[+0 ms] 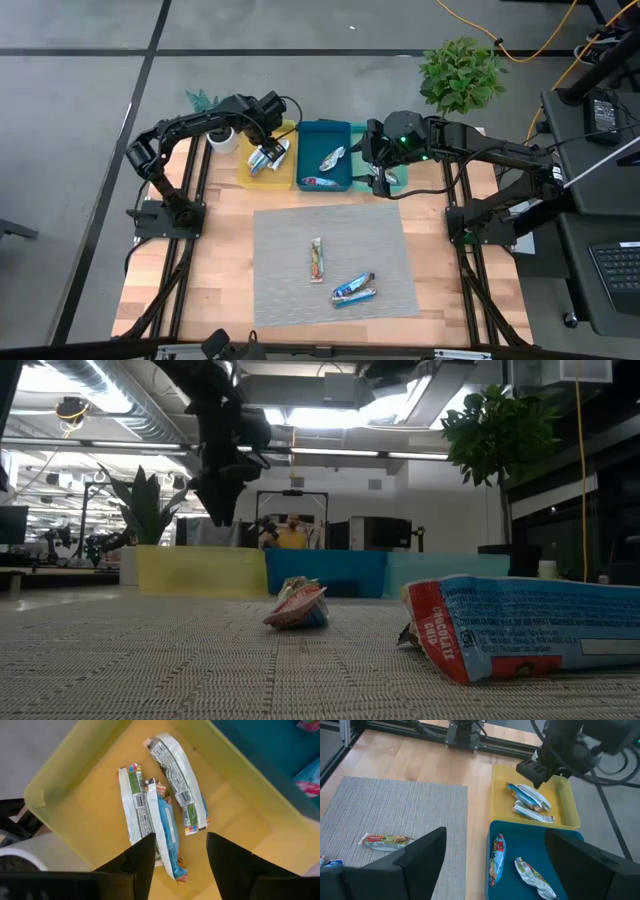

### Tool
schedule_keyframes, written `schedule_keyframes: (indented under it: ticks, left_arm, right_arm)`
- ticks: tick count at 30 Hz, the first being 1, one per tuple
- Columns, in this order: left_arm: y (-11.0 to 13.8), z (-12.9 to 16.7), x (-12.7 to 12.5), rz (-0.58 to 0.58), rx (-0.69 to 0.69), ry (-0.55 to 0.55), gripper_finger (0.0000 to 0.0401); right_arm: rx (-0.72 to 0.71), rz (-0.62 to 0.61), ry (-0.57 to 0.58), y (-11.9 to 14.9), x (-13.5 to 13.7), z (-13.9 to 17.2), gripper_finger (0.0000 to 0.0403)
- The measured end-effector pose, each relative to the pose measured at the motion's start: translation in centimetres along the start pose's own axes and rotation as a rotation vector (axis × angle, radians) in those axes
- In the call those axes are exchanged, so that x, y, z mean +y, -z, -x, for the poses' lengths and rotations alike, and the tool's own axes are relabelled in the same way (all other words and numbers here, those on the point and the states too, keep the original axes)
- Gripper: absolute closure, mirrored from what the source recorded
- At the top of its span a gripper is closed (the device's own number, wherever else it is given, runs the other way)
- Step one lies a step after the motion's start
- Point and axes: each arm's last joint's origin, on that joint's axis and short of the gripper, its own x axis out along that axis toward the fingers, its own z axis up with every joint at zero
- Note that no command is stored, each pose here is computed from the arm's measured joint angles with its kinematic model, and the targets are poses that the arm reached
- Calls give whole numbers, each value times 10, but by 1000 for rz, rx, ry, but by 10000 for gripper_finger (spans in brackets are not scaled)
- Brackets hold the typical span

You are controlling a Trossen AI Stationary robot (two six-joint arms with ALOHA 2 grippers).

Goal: Pick and place Granola Bars by type
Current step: Put the violet granola bar into the green bin

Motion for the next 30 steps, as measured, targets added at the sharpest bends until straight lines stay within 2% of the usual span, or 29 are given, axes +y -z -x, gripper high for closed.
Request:
schedule_keyframes:
  ticks: [7,11,15,21,30]
  left_arm:
    - [10,39,2,26,-135,23,231]
    - [24,73,-2,62,-247,90,236]
    - [42,111,-12,68,-401,137,240]
    - [75,164,-27,13,-657,232,242]
    - [133,211,-24,-20,-857,267,245]
  right_arm:
    - [12,-6,-4,1,0,0,67]
    - [113,-17,-32,11,3,0,67]
    - [200,-13,-93,19,9,2,67]
    - [211,21,-143,18,23,2,67]
    - [140,17,-163,11,46,33,67]
